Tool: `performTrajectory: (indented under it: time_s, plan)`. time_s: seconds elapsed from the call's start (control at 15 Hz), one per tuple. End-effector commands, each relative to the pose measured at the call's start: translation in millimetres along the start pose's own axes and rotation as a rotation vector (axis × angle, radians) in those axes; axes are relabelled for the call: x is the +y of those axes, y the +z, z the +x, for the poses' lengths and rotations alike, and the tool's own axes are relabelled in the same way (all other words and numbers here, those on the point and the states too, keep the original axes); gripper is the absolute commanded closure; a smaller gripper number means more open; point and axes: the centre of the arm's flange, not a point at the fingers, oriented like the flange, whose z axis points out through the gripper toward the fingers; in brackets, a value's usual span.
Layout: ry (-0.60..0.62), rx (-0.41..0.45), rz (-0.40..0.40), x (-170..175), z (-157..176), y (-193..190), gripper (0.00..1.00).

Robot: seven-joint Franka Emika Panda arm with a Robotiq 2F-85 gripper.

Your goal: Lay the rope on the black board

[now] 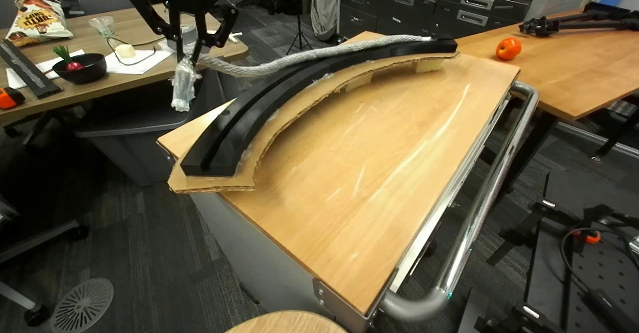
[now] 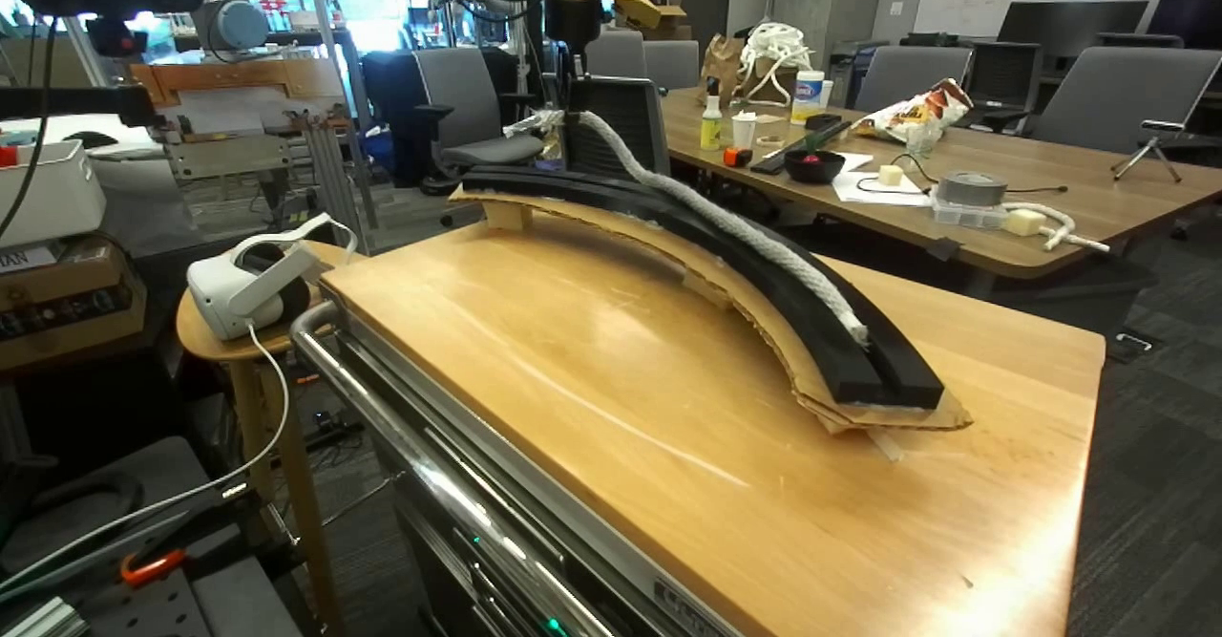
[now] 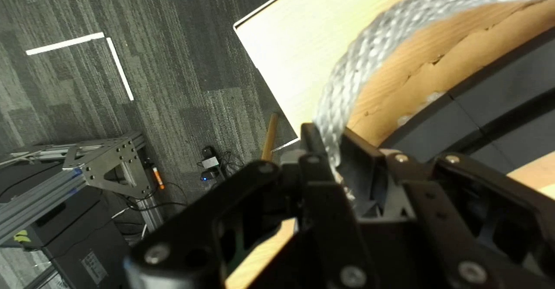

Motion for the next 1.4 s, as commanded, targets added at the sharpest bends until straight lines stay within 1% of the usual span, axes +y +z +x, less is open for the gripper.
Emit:
performTrajectory:
  time_s: [0.0, 0.2, 0.47, 0.73, 0.93, 1.13, 1.2, 1.33]
  plan:
    - [0.023, 0.019, 0.029, -2.8, 3.2, -25.6, 0.96]
    - [0.052, -0.002, 0.046, -12.7, 4.3, -40.8, 0.96]
    - [0.131, -0.024, 0.086, -29.5, 1.6, -56.5, 0.96]
    - [0.189, -0.015, 0.120, -37.6, 4.2, -66.8, 0.96]
    - [0.206, -0.040, 0.147, -31.7, 19.0, -81.0, 0.96]
    - [0.212, -0.067, 0.175, -10.2, 31.5, -88.6, 0.96]
    - [0.214, -0.053, 0.193, -2.5, 34.4, -84.6, 0.96]
    - [0.242, -0.017, 0.257, 7.7, 38.7, -67.3, 0.96]
